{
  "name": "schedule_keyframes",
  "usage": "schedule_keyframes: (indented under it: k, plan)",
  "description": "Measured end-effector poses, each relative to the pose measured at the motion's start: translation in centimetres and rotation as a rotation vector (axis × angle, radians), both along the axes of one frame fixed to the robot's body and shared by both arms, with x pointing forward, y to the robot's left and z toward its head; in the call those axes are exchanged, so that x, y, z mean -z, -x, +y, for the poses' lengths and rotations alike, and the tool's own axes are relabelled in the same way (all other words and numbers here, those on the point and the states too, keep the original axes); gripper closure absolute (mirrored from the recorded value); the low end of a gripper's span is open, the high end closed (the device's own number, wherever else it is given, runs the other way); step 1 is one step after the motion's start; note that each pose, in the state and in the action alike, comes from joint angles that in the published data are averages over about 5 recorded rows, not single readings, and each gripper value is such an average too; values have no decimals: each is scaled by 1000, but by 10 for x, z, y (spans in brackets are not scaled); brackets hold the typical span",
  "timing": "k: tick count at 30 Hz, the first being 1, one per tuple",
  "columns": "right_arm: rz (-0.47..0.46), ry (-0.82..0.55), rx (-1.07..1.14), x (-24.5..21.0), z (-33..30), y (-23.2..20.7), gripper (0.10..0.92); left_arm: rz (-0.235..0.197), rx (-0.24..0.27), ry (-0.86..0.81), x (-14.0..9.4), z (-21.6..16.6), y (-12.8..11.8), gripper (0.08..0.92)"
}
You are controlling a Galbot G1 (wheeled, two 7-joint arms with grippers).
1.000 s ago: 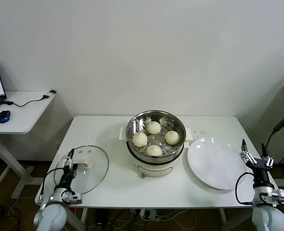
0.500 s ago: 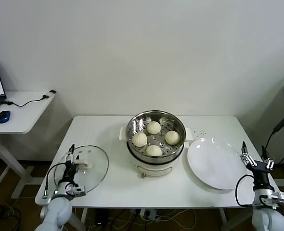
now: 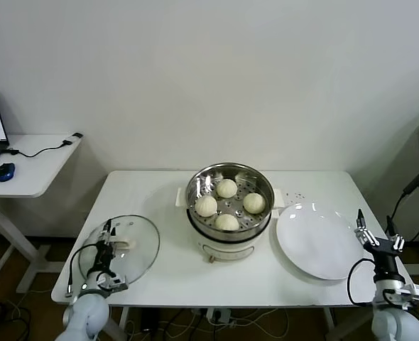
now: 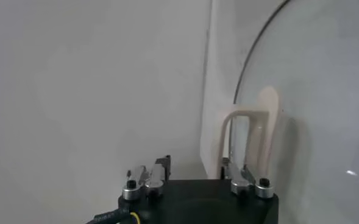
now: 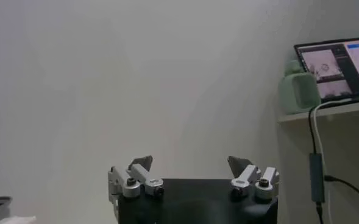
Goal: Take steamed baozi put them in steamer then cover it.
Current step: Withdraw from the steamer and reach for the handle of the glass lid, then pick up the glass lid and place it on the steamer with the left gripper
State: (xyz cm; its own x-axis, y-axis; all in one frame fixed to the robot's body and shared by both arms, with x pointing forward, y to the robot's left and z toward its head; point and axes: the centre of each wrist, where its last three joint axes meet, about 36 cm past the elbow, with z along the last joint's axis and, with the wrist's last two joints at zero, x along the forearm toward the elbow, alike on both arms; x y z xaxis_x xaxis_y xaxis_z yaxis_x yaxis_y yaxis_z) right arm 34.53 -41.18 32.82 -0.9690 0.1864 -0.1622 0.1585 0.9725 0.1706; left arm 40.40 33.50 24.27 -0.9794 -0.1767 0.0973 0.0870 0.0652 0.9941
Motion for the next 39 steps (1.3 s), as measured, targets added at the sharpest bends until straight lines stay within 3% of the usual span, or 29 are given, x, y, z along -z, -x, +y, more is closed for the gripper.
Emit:
schedule_keyframes:
  k: [7,11,19,28,34,39]
  plan:
    - [-3,1,-9,0,2,-1,200,-9,-60,34,-7,-9,7,749]
    - [-8,1,-14,-1,3,-2,200,-1,-96,60,-16,-19,12,822]
    - [-15,0,-22,-1,5,-2,200,14,-198,113,-50,-42,21,831]
    - [-6,4,-34,-4,7,0,200,5,-300,167,-126,-75,19,831]
    - [4,6,-40,-4,8,1,200,-25,-327,184,-169,-104,10,831]
    - [9,5,-33,-2,8,0,200,-45,-313,199,-195,-134,-5,831]
